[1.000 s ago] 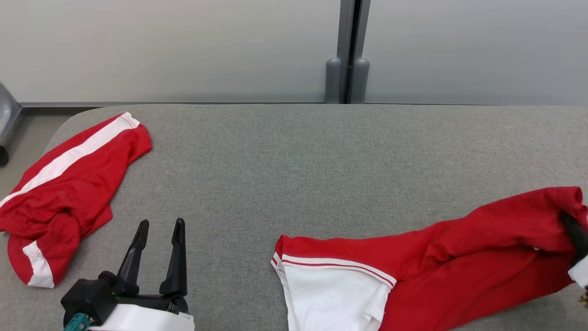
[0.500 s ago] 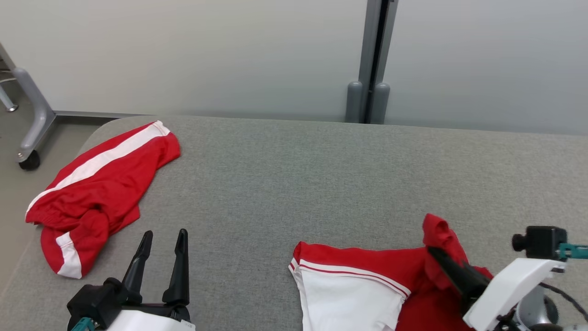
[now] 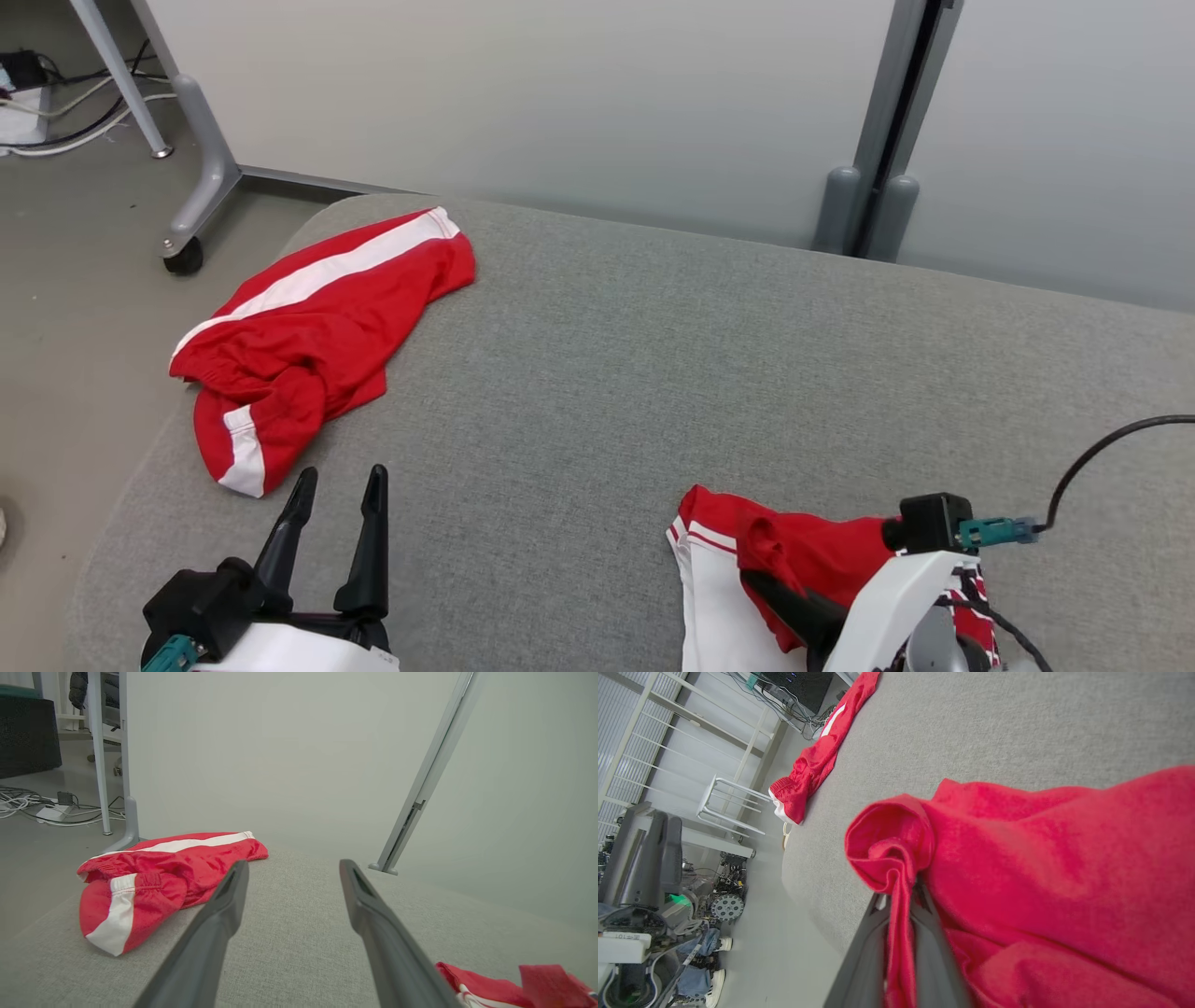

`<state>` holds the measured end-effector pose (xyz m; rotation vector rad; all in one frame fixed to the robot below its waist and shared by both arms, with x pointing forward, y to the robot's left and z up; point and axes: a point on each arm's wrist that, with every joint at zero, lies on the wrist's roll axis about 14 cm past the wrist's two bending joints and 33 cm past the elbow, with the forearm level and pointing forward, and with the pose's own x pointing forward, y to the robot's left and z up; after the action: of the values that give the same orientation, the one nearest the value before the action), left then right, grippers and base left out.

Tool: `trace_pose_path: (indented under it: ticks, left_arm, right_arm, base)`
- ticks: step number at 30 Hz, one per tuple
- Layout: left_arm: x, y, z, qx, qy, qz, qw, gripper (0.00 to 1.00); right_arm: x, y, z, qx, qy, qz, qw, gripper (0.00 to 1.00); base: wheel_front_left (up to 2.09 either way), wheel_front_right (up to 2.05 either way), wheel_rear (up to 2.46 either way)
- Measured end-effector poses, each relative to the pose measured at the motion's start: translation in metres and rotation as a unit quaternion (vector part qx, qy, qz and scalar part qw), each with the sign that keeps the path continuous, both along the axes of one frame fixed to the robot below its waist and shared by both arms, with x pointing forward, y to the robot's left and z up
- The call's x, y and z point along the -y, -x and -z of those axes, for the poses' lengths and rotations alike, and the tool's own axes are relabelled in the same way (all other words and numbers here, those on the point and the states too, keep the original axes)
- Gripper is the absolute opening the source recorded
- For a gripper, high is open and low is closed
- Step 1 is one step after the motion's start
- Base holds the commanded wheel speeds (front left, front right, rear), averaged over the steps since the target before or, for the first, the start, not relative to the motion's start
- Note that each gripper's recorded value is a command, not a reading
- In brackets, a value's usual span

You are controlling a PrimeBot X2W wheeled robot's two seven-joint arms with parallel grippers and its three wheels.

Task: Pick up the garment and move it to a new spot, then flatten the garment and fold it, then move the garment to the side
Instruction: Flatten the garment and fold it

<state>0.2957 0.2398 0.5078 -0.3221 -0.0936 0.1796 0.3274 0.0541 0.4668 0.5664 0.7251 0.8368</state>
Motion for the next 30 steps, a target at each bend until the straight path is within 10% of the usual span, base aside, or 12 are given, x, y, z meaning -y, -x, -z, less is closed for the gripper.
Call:
trace_pose_path:
  ticks: [8, 9, 10, 21, 30]
  left_arm:
    - [-0.004, 0.001, 0.003, -0.004, 0.001, -0.008, 1.0, 1.0]
    - [-0.003, 0.0, 0.003, -0.004, 0.001, -0.007, 1.0, 1.0]
    - [-0.002, -0.001, 0.003, -0.004, 0.001, -0.005, 1.0, 1.0]
    - [0.009, -0.012, 0.003, -0.001, 0.005, 0.016, 1.0, 1.0]
    - [0.02, -0.022, -0.008, 0.02, 0.003, 0.035, 0.999, 1.0]
  right_arm:
    - [-0.02, 0.009, 0.015, -0.018, 0.005, -0.025, 1.0, 0.08]
    - [-0.019, 0.008, 0.017, -0.019, 0.007, -0.023, 1.0, 0.39]
    - [-0.02, 0.007, 0.018, -0.019, 0.009, -0.023, 1.0, 0.98]
    - [0.011, -0.033, -0.032, 0.075, -0.042, 0.055, 0.995, 1.0]
    - [0.114, -0.082, -0.09, 0.254, -0.02, 0.216, 0.942, 1.0]
  base:
    - [0.0, 0.0, 0.0]
    - [0.0, 0.0, 0.0]
    - [0.0, 0.0, 0.0]
    - [0.0, 0.0, 0.0]
    - [0.0, 0.0, 0.0]
